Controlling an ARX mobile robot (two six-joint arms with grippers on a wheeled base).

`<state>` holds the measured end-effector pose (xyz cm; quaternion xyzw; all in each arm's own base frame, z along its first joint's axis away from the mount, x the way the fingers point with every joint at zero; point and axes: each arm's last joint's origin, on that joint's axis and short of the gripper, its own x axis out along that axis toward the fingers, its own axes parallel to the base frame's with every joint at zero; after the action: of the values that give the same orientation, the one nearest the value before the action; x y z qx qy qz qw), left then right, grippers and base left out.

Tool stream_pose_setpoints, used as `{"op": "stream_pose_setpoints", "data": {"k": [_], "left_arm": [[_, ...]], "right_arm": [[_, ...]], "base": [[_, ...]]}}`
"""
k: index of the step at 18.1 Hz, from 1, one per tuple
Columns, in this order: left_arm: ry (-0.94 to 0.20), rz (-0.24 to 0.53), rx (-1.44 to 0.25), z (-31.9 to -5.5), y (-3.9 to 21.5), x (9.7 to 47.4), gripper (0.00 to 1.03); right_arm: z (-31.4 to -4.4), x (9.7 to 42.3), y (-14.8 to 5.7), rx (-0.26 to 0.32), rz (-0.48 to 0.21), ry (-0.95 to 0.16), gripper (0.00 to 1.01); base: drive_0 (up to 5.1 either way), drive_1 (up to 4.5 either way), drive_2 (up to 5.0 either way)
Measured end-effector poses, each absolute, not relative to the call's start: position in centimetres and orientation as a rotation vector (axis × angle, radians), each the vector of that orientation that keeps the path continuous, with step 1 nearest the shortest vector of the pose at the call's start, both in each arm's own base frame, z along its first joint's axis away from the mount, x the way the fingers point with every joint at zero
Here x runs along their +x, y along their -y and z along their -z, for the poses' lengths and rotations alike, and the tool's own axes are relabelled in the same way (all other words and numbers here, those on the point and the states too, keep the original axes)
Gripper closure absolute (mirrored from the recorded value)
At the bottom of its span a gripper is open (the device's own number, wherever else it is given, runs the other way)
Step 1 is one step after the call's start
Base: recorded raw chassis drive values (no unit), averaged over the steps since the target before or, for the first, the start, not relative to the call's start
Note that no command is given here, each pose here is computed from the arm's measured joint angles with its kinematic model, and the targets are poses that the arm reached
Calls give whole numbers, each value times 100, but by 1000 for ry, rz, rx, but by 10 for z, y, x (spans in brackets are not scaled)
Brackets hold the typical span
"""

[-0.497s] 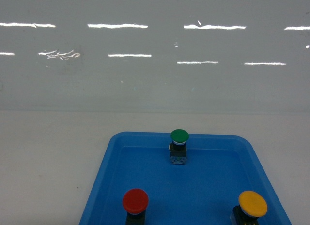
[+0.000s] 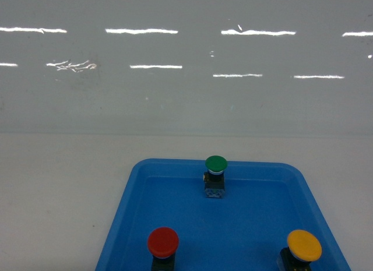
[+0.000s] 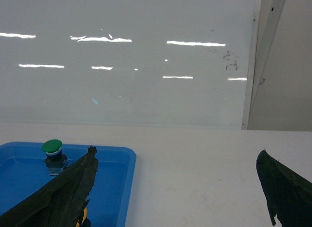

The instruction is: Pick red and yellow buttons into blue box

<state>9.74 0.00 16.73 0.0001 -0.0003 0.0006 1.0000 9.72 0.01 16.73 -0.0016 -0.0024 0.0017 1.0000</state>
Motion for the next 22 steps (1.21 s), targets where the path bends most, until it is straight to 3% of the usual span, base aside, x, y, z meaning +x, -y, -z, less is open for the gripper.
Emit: {"op": "stream_pose_setpoints", "data": {"k": [14, 19, 22], "left_arm": [[10, 3, 4, -168, 0, 98, 5], [49, 4, 7, -173, 3, 105, 5], [-15, 46, 42, -167, 12, 137, 5]], "right_arm": [[-167, 97, 0, -3, -4, 7, 3], [-172, 105, -1, -27, -17, 43, 3], [-166, 135, -17, -57, -109, -17, 3]], "base": [[0, 0, 0], [0, 0, 0], [0, 0, 0]]}}
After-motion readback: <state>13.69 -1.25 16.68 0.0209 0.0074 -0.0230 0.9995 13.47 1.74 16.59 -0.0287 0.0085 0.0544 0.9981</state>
